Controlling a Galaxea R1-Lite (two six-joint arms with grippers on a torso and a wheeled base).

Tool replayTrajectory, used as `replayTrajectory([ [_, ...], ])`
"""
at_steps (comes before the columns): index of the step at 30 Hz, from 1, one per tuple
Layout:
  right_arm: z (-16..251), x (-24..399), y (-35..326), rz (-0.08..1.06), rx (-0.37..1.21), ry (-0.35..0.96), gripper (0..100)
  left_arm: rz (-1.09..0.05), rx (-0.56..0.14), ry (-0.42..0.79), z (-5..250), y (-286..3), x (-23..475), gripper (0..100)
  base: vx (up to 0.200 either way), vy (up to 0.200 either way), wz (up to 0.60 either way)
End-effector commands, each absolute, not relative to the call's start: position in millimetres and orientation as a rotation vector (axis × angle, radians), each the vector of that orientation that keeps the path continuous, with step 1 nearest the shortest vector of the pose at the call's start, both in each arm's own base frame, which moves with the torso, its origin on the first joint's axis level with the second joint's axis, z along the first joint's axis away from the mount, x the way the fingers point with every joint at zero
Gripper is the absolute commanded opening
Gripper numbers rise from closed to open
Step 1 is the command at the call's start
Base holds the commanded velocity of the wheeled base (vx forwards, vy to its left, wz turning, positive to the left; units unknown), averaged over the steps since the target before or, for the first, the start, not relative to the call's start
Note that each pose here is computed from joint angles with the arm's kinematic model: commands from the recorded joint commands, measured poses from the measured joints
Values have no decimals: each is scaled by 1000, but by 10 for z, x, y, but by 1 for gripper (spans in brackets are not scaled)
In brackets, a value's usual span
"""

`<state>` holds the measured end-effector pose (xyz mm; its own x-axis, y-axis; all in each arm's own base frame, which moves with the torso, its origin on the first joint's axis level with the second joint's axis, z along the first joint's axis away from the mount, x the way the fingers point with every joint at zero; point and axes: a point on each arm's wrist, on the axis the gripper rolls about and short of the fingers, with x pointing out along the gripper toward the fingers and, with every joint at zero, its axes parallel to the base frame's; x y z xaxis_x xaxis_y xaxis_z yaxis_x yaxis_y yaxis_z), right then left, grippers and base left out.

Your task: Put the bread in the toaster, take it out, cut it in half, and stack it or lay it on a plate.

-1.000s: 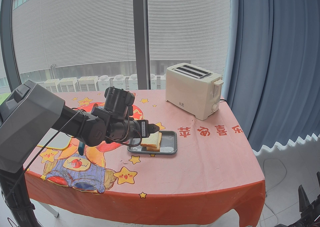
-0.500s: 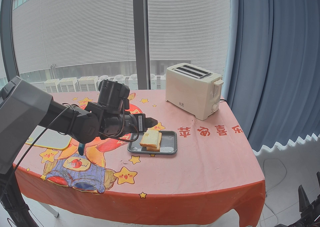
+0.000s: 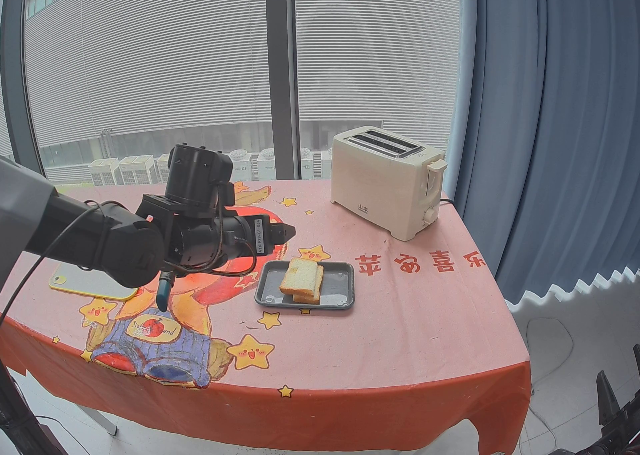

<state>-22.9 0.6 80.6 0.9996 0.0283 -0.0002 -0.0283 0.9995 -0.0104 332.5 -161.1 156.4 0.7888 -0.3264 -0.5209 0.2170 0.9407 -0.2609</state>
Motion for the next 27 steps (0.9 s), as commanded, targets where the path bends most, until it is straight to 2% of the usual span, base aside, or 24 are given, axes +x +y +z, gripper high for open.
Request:
replayTrajectory([
  [1,754,-227,6,29,-11,3,100,-268,-186,536,1785,-1499,3108,100,0,0,0],
  [7,754,-227,6,29,-11,3,100,-261,-204,471,2044,-1312,2776,100,0,0,0],
  [15,754,-227,6,29,-11,3,100,-154,-176,356,2292,-1043,2311,100,0,0,0],
  [18,754,-227,6,29,-11,3,100,-108,-171,314,2351,-933,2116,100,0,0,0],
  [22,754,-227,6,29,-11,3,100,-62,-119,290,2309,-795,1847,100,0,0,0],
  [25,754,-227,6,29,-11,3,100,-67,-122,261,2301,-730,1710,100,0,0,0],
  [27,754,-227,6,29,-11,3,100,-75,-152,191,2320,-663,1569,100,0,0,0],
])
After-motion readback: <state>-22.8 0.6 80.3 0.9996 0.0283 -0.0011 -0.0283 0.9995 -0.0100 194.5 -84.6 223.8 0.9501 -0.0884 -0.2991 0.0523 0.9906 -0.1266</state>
